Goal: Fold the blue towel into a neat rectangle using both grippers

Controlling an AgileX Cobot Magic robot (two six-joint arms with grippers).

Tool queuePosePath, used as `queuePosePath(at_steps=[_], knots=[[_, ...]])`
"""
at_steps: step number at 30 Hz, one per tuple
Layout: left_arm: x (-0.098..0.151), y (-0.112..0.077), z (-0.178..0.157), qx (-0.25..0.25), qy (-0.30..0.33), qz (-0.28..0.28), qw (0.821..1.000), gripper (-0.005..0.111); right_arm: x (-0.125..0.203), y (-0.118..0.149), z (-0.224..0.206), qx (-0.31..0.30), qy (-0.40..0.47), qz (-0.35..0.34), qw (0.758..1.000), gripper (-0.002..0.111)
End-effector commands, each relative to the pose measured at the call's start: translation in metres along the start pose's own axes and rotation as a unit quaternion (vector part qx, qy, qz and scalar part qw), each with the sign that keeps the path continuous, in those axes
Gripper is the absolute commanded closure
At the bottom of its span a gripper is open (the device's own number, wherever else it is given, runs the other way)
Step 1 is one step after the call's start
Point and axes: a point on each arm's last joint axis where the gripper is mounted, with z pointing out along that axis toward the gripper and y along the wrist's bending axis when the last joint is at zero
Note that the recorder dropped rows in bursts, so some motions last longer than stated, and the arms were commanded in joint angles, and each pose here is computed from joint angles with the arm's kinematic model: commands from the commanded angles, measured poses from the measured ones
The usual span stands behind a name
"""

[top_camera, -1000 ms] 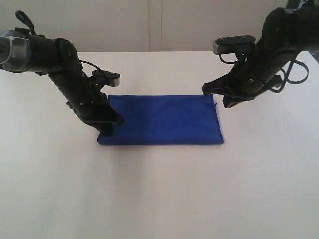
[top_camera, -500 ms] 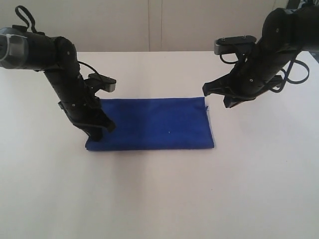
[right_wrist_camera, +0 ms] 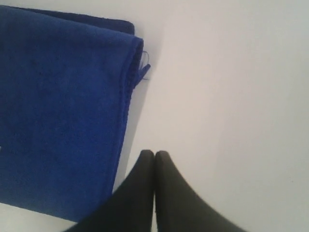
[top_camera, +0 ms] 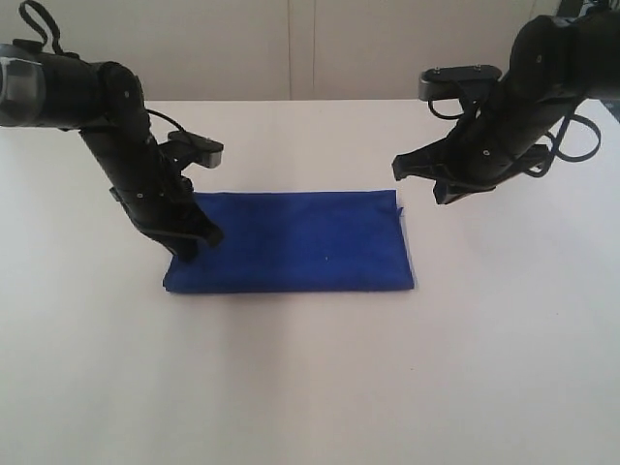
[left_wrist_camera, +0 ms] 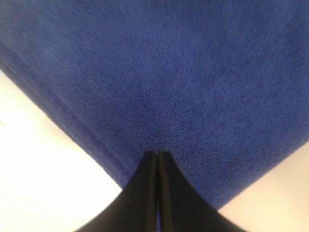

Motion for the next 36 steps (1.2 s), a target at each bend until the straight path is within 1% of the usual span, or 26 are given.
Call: queuePosePath(at_steps=[1, 4, 6, 8, 12, 14, 15, 18, 20, 22, 25, 28, 31, 36], knots=[[-0.004, -0.006, -0.025, 0.011, -0.036, -0.015, 0.999, 0.107, -0.005, -0.002, -0.017, 0.001, -0.027, 0.006, 1.000, 0.108], [-0.005, -0.009, -0.042, 0.009, -0.061, -0.036, 0.997, 0.107, -0.005, -0.003, -0.030, 0.001, -0.036, 0.018, 0.999, 0.108], [-0.003, -0.004, -0.053, 0.004, -0.072, -0.060, 0.996, 0.107, -0.005, -0.006, -0.038, 0.002, -0.037, 0.024, 0.999, 0.108], [0.004, 0.011, -0.062, 0.003, -0.072, -0.101, 0.992, 0.107, -0.003, -0.014, -0.043, 0.006, -0.031, 0.034, 0.999, 0.108], [0.029, 0.045, -0.079, 0.012, -0.037, -0.168, 0.985, 0.107, 0.005, -0.038, -0.053, 0.020, -0.013, 0.059, 0.998, 0.108], [0.043, 0.058, -0.088, 0.013, -0.028, -0.193, 0.981, 0.107, 0.010, -0.047, -0.063, 0.026, -0.014, 0.072, 0.997, 0.108], [0.051, 0.063, -0.094, 0.009, -0.033, -0.205, 0.978, 0.107, 0.014, -0.050, -0.069, 0.028, -0.017, 0.073, 0.997, 0.108], [0.072, 0.072, -0.112, -0.008, -0.058, -0.233, 0.971, 0.107, 0.026, -0.054, -0.090, 0.036, -0.033, 0.059, 0.997, 0.108], [0.087, 0.071, -0.124, -0.024, -0.080, -0.245, 0.966, 0.107, 0.036, -0.053, -0.107, 0.038, -0.053, 0.060, 0.996, 0.108], [0.100, 0.064, -0.134, -0.038, -0.097, -0.239, 0.965, 0.107, 0.047, -0.050, -0.125, 0.041, -0.079, 0.049, 0.995, 0.108], [0.118, 0.047, -0.146, -0.060, -0.134, -0.233, 0.961, 0.107, 0.067, -0.044, -0.153, 0.044, -0.128, 0.039, 0.990, 0.108], [0.140, 0.027, -0.159, -0.081, -0.177, -0.230, 0.954, 0.107, 0.091, -0.038, -0.181, 0.047, -0.186, 0.034, 0.981, 0.108], [0.161, 0.009, -0.168, -0.100, -0.215, -0.225, 0.945, 0.107, 0.122, -0.032, -0.209, 0.051, -0.252, 0.022, 0.966, 0.108], [0.193, -0.018, -0.180, -0.139, -0.296, -0.214, 0.921, 0.107, 0.174, -0.023, -0.239, 0.056, -0.349, 0.009, 0.935, 0.108]])
